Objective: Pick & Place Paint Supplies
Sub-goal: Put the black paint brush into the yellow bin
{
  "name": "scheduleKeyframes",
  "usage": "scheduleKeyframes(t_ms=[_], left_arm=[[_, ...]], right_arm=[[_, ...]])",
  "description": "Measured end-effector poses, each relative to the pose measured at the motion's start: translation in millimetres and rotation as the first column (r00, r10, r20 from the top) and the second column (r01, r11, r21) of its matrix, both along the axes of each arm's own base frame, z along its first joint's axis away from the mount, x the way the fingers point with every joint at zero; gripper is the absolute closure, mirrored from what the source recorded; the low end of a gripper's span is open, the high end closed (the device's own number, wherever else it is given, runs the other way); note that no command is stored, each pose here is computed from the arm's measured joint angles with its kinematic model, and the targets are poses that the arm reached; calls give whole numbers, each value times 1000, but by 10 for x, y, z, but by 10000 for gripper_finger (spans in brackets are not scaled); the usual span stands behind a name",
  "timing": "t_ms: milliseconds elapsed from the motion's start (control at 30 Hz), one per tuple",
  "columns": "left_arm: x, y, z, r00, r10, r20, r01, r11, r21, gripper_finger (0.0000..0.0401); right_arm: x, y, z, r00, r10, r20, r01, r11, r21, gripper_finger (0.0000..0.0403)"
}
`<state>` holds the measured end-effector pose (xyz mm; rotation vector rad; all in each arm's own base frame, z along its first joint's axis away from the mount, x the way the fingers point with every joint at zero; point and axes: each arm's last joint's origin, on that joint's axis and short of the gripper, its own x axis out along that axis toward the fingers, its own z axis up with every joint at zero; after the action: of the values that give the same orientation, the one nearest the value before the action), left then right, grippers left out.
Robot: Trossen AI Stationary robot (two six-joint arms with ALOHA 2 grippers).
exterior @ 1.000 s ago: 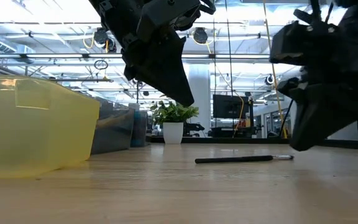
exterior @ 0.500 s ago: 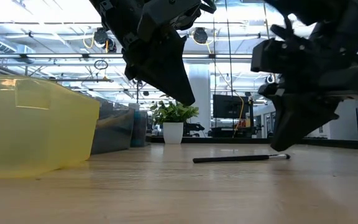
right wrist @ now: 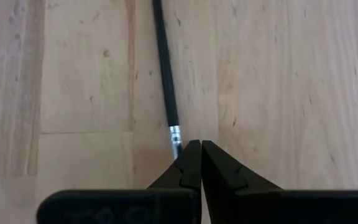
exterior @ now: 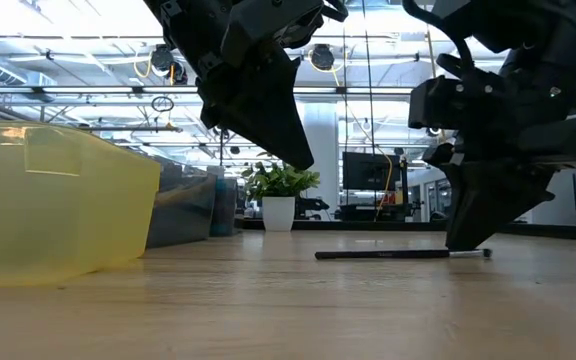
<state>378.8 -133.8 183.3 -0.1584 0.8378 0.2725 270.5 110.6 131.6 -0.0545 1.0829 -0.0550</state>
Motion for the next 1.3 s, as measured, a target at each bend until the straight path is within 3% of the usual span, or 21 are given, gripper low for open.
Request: scheduleKeyframes(t_ms=[467,800,1300], left_arm=[[0,0,0,1000,-1,0,1,1000,0,370],[0,0,0,1000,0,0,0,1000,0,370],[1,0,0,1000,1,1,-1,1000,-1,370]], right_arm=[[-3,4,13,1000,-17,7,17,1000,13,403],[-104,150,224,997,21,78,-25,998,57,403],[-147,202,158,998,37,52,-40,998,45,403]])
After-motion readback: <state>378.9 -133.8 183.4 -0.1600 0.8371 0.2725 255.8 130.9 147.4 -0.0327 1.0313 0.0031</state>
